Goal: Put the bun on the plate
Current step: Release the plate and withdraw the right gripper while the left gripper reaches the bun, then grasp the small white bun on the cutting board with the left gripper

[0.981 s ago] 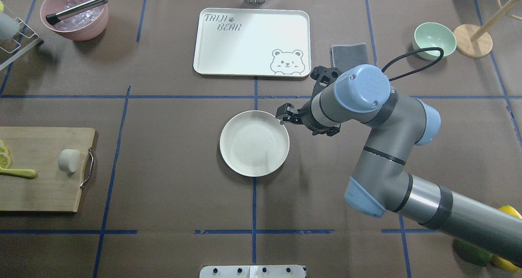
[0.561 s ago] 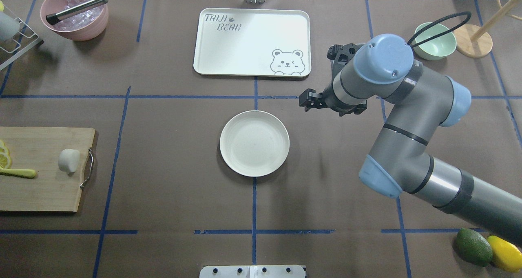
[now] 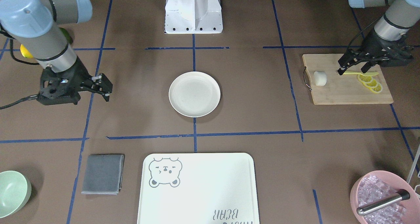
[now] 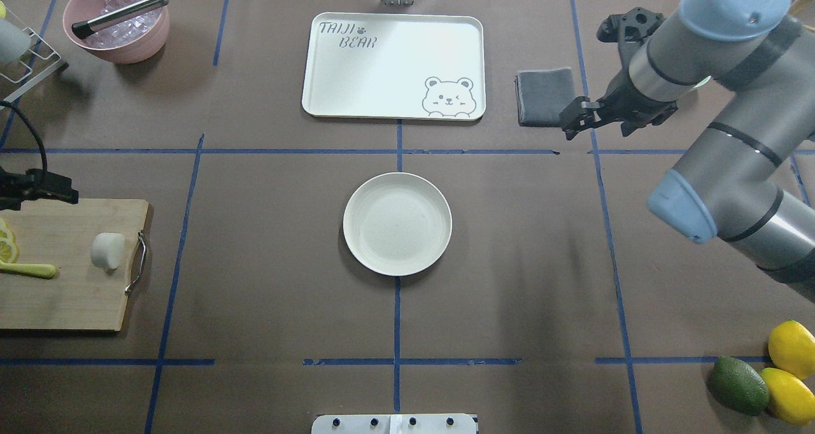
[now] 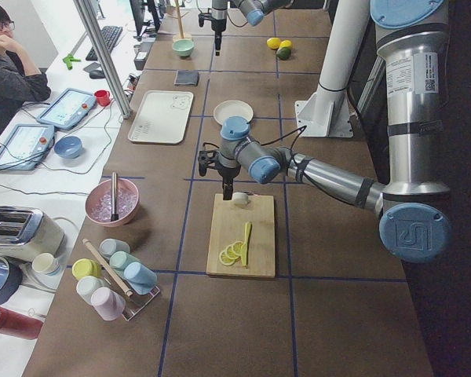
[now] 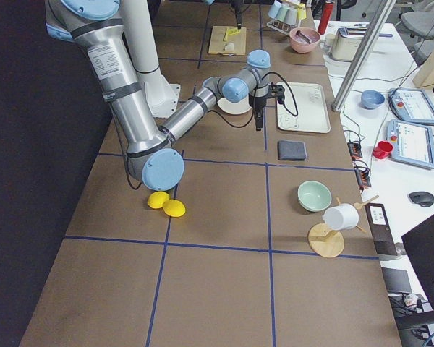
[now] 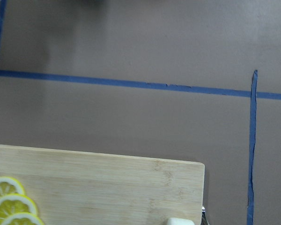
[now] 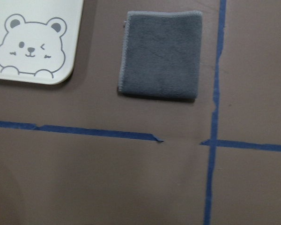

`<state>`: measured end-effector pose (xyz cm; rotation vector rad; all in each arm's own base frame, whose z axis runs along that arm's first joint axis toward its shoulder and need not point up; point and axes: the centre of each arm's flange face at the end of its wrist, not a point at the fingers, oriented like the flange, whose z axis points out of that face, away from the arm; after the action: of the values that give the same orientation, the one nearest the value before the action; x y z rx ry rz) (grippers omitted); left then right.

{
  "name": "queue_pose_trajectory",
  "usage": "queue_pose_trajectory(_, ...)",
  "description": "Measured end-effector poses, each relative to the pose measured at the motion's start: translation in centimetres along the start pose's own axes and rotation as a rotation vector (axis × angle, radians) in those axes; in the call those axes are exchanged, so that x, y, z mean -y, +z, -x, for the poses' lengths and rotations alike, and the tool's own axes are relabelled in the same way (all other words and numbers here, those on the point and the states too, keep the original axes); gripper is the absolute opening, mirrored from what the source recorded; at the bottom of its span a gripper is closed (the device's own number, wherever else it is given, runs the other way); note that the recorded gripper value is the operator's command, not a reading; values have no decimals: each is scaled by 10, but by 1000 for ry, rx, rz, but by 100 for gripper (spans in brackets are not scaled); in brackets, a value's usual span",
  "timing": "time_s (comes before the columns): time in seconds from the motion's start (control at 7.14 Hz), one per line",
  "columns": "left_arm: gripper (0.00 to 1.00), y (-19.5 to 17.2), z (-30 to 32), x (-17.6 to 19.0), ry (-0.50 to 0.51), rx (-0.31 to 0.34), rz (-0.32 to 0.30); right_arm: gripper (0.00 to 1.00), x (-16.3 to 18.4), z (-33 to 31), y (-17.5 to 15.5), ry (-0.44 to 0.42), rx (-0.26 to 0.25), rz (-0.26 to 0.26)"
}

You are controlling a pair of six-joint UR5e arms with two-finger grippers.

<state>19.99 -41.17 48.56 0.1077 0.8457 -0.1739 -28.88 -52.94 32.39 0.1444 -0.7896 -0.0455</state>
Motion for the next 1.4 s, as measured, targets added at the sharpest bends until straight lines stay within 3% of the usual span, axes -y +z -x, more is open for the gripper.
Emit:
queue_pose_trajectory(0.56,100,67,-27,-56,-2,34,-26,100,2,-136,-18,-126,-32,30)
queue_pose_trajectory(1.4,96,101,-21,-55,12,21,-26,100,-19,-212,-20,-154,-71,51)
